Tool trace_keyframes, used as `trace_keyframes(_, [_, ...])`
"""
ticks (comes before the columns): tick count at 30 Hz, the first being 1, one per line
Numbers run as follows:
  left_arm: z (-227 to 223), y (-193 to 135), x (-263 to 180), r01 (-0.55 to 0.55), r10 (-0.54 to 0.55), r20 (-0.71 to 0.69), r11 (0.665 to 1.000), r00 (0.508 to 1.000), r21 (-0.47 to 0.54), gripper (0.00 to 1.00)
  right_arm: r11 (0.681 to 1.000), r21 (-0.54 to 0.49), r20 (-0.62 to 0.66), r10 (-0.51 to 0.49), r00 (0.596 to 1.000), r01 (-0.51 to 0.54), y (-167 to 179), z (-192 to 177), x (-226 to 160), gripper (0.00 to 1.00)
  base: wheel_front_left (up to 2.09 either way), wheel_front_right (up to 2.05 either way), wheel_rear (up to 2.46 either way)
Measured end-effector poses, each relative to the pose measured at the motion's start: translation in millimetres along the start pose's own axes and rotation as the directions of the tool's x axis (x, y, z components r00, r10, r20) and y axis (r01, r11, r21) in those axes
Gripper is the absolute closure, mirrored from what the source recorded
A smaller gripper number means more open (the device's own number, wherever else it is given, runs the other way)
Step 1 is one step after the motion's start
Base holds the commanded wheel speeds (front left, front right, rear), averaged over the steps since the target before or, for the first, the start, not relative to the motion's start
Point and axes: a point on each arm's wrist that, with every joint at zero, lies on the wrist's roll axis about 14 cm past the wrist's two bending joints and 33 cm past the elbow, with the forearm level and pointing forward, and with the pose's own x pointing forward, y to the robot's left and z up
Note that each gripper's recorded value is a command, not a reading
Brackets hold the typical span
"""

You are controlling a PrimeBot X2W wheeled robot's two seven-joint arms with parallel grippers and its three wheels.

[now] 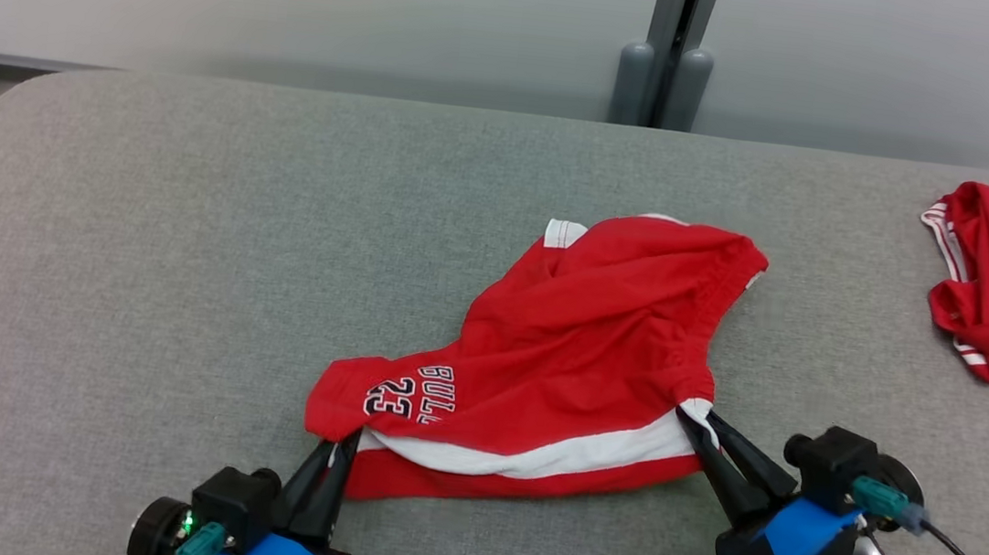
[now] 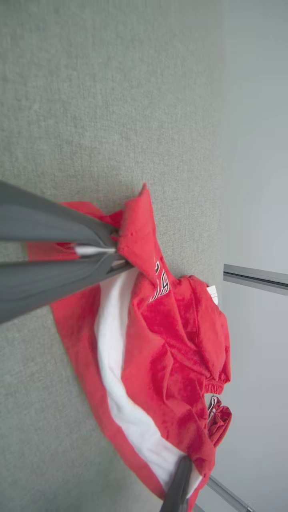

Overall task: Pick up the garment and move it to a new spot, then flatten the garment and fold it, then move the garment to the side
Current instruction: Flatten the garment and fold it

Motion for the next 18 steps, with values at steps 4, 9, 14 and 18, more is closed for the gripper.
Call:
trace_keyframes(4, [28.1,-4.1,4.8,0.020,-0.021,0.087,1.000,0.996,0.013,1.00,1.000,0.006,0.059,-0.024,0.998,0.023,-2.4,13.7,-13.4,1.00,0.00,0.00,0.00])
trace_keyframes(9, [76.0,-3.9,30.7,0.060,-0.070,0.187,0.997,0.980,0.057,1.00,0.998,-0.005,0.169,-0.060,0.984,0.062,-19.6,50.2,-10.8,1.00,0.00,0.00,0.00])
trace_keyframes(14, [133.6,-7.2,85.4,0.116,-0.153,0.255,0.981,0.955,0.156,1.00,0.991,-0.041,0.290,-0.111,0.951,0.128,-57.6,107.9,16.2,1.00,0.00,0.00,0.00])
trace_keyframes(18, [187.9,-19.6,137.8,0.160,-0.224,0.317,0.963,0.922,0.216,1.00,0.978,-0.090,0.349,-0.147,0.925,0.190,-93.1,156.1,49.0,1.00,0.00,0.00,0.00])
